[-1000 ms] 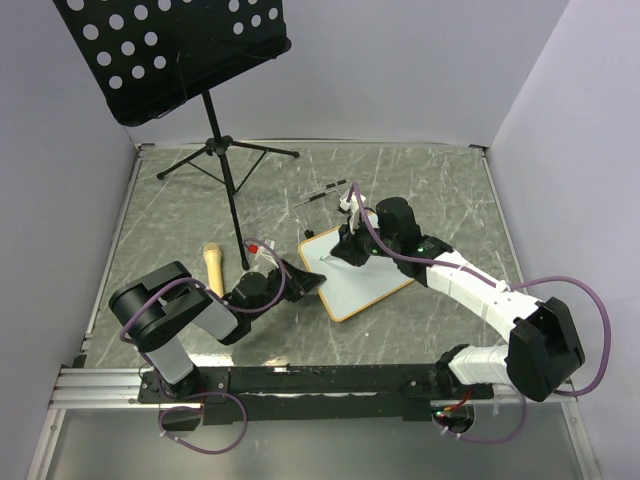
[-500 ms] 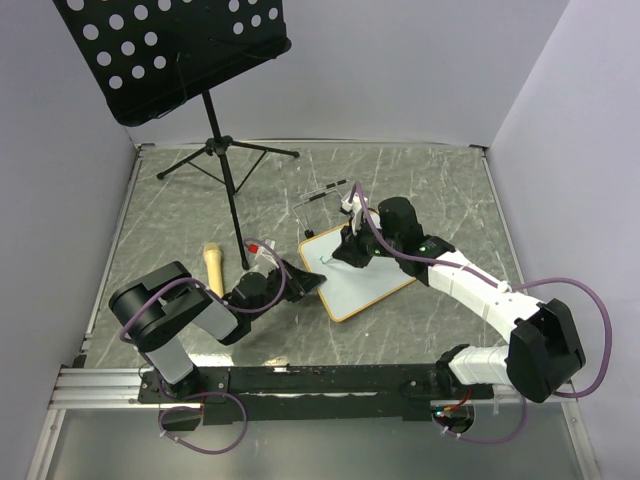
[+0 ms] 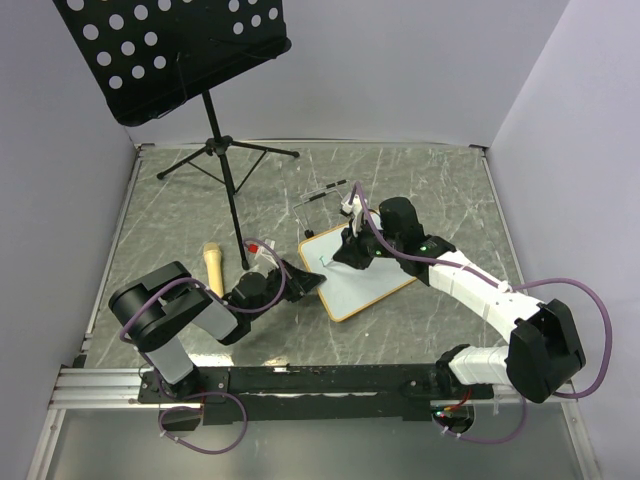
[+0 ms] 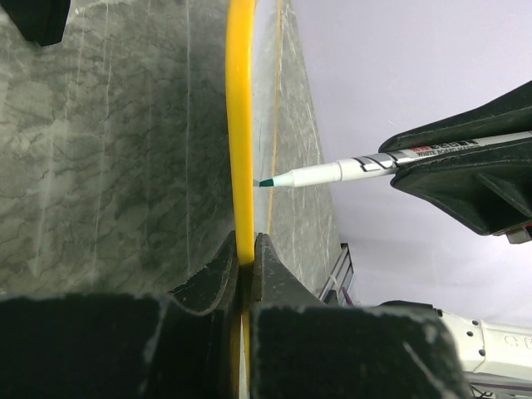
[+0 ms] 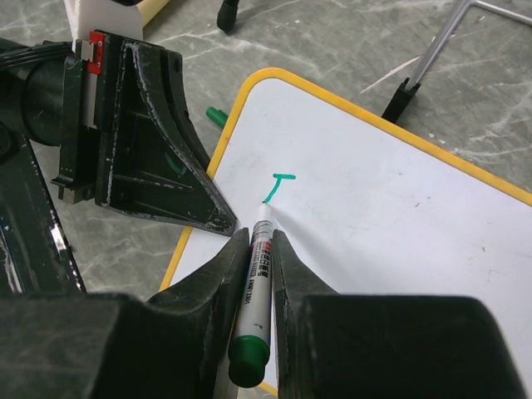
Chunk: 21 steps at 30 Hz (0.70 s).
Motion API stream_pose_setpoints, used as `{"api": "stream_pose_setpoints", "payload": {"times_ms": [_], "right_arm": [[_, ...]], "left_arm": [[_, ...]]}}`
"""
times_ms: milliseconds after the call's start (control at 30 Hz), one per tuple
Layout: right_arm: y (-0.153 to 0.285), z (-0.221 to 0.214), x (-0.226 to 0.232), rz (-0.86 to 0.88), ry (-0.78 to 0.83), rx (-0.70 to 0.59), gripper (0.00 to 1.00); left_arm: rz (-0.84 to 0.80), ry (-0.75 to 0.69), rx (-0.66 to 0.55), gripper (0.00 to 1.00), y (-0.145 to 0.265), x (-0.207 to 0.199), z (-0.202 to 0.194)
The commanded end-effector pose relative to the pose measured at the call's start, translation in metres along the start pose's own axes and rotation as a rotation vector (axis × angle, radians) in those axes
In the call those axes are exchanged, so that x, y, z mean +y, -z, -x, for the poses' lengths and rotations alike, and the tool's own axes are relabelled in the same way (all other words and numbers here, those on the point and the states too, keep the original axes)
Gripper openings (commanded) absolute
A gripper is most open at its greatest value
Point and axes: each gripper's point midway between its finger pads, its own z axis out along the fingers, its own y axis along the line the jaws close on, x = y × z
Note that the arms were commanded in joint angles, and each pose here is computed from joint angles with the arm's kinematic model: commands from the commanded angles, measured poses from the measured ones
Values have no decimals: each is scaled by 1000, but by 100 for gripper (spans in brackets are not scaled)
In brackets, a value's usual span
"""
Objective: Write a sentence on the whiteboard
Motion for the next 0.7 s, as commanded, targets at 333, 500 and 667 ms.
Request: {"api": "stream_pose_setpoints", "payload": {"times_ms": [333,500,667], "right_arm": [[8,10,9,41,22,-19,0],[7,10,10,55,15,-16,0],[6,12,9,52,10,-21,0]], "left_arm": [[-411,-50,-212,1,19,-101,52],[-415,-46,-213,1,18,-102,52],[-413,-43,-213,1,18,-100,52]]}}
